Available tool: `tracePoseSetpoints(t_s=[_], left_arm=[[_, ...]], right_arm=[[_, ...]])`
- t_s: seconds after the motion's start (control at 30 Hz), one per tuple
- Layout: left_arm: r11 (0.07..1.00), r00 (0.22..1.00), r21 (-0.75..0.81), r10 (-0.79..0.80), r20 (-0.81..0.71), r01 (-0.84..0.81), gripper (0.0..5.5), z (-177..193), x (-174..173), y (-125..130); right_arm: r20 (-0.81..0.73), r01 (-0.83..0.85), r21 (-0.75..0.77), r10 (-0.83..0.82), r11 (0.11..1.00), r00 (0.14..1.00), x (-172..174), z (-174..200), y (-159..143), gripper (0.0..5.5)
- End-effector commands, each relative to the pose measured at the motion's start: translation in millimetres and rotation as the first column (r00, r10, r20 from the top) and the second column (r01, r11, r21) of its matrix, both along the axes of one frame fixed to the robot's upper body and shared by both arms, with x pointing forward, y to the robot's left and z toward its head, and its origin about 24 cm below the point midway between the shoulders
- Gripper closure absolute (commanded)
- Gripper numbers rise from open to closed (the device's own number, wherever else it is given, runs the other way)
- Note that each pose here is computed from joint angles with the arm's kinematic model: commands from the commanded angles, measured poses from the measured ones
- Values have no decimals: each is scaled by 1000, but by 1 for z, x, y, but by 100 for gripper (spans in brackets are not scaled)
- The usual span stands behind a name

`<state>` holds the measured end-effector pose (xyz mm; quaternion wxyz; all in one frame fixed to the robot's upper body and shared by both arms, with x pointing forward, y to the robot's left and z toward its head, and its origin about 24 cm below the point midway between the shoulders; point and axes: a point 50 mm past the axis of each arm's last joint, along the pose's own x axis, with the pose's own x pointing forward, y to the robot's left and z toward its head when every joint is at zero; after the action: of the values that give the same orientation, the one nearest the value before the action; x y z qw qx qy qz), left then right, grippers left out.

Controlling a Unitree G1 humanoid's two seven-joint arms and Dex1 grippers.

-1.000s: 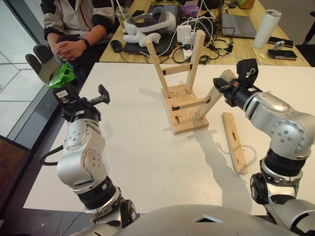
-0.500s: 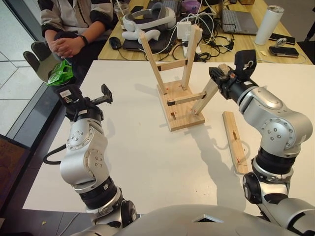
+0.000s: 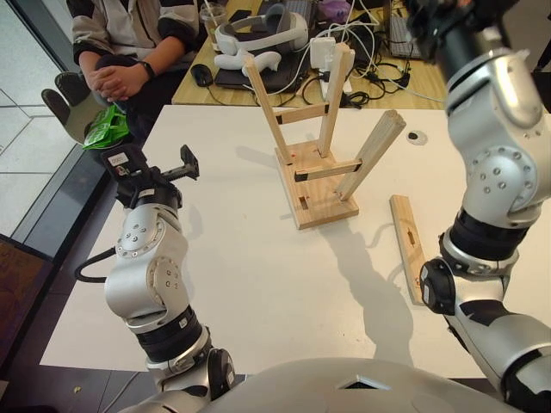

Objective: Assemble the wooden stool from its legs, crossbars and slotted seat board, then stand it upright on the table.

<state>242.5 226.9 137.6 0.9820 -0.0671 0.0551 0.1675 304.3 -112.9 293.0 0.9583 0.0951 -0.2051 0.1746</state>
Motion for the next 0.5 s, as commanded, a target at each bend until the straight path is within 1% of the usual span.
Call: tracePoseSetpoints(t_s=[0.03, 0.07, 0.1, 0.13, 0.17, 0.2, 0.23, 0.27, 0.3, 0.33, 0.37, 0.5], left_arm=[[1000, 1000, 17, -7, 1, 7, 10, 3, 3, 0], [1000, 1000, 17, -8, 2, 8, 10, 3, 4, -1], [1000, 1000, 18, -10, 4, 10, 10, 3, 4, -1], [1000, 1000, 20, -11, 6, 11, 10, 4, 4, -1], [1000, 1000, 22, -12, 7, 12, 10, 4, 4, -2], [1000, 1000, 26, -10, 13, 10, 10, 4, 4, -2], [1000, 1000, 28, -9, 18, 9, 10, 5, 4, -2], [999, 1000, 34, -13, 23, 12, 10, 5, 4, -3], [999, 999, 40, -17, 27, 16, 10, 5, 3, -5], [999, 999, 45, -22, 28, 21, 10, 5, 4, -6], [999, 999, 48, -25, 30, 23, 10, 5, 4, -6], [998, 998, 51, -31, 53, 28, 10, 8, 5, -8]], right_arm=[[-5, -6, 19, 6, 1000, 1000, 4, 4, 5, 259], [-16, -7, 20, 7, 1000, 1000, 6, 3, 6, 259], [-60, -8, 19, 9, 1000, 998, 9, -6, 7, 259], [-129, -8, 7, 9, 1000, 992, 13, -18, 8, 259], [-230, -8, -21, 3, 1000, 973, 17, -36, 8, 259], [-395, -35, -65, 7, 997, 919, 20, -67, 9, 259], [-531, -80, -90, 20, 993, 847, 17, -96, 10, 259], [-640, -142, -106, 42, 984, 767, 8, -125, 12, 259], [-699, -179, -106, 54, 978, 713, 0, -143, 14, 259], [-718, -192, -101, 62, 976, 693, -5, -150, 16, 259], [-718, -192, -95, 67, 977, 693, -8, -151, 17, 259], [-583, -135, -13, 102, 991, 806, -1, -123, 22, 259]])
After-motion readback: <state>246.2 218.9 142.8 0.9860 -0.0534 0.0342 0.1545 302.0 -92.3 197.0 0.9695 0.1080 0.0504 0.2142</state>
